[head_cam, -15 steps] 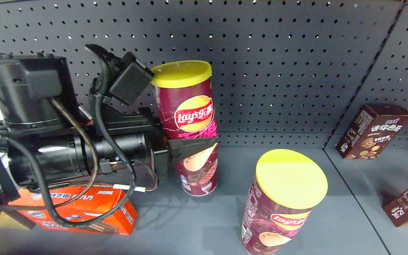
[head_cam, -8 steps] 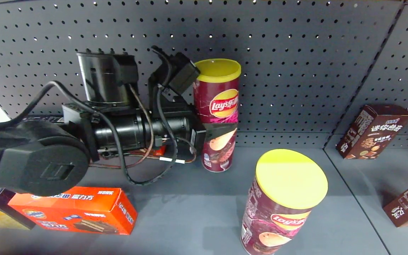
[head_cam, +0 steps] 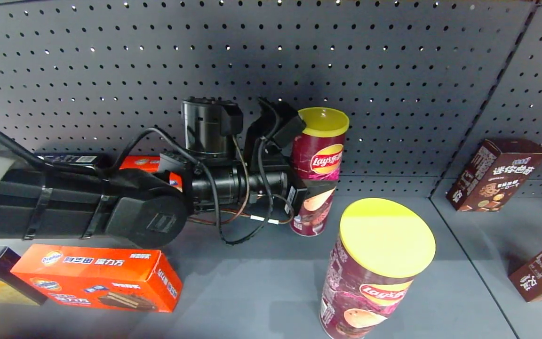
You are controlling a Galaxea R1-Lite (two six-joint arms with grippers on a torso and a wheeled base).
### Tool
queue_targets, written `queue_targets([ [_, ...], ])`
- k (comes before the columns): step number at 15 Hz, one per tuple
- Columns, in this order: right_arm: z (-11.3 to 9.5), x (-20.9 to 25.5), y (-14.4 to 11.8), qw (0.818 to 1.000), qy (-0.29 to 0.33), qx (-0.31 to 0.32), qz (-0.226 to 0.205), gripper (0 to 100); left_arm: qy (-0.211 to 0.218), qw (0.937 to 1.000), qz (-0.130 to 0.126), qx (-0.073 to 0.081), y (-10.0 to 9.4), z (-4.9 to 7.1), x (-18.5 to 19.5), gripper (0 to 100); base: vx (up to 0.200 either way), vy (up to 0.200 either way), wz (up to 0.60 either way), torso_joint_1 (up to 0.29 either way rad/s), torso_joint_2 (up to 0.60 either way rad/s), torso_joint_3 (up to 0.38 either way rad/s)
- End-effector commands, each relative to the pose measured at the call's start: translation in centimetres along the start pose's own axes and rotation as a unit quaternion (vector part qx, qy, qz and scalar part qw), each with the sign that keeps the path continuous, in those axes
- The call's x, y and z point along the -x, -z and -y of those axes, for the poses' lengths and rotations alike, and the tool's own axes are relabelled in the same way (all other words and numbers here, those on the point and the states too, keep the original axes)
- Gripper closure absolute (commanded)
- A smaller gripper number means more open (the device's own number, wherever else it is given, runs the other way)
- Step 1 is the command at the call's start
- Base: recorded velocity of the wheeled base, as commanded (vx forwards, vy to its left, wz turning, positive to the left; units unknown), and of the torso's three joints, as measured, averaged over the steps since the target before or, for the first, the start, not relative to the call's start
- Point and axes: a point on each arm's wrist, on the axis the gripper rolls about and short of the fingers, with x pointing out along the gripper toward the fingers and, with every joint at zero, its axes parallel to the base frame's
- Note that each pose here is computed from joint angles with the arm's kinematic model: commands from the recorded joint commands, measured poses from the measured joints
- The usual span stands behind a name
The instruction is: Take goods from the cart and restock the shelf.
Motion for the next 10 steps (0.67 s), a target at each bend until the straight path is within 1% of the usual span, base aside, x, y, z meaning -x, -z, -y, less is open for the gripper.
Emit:
queue_targets([
  [1,0.0,0.0,0.0,1.0,0.0,0.001,0.0,0,0.0,1.0,-0.002,0.002,0.7,-0.7,-1.5,100,0.0,0.0,0.0,0.0,0.0,0.0],
  [5,0.0,0.0,0.0,1.0,0.0,0.0,0.0,0,-0.002,0.9999,0.01,-0.005,0.5,-1.6,-2.8,100,0.0,0.0,0.0,0.0,0.0,0.0],
  [8,0.0,0.0,0.0,1.0,0.0,0.0,0.0,0,-0.001,0.9999,0.01,-0.006,0.6,-1.6,-3.1,100,0.0,0.0,0.0,0.0,0.0,0.0],
  [10,0.0,0.0,0.0,1.0,0.0,0.0,0.0,0,-0.001,1.0,0.006,-0.003,1.1,-1.8,-3.4,100,0.0,0.0,0.0,0.0,0.0,0.0],
])
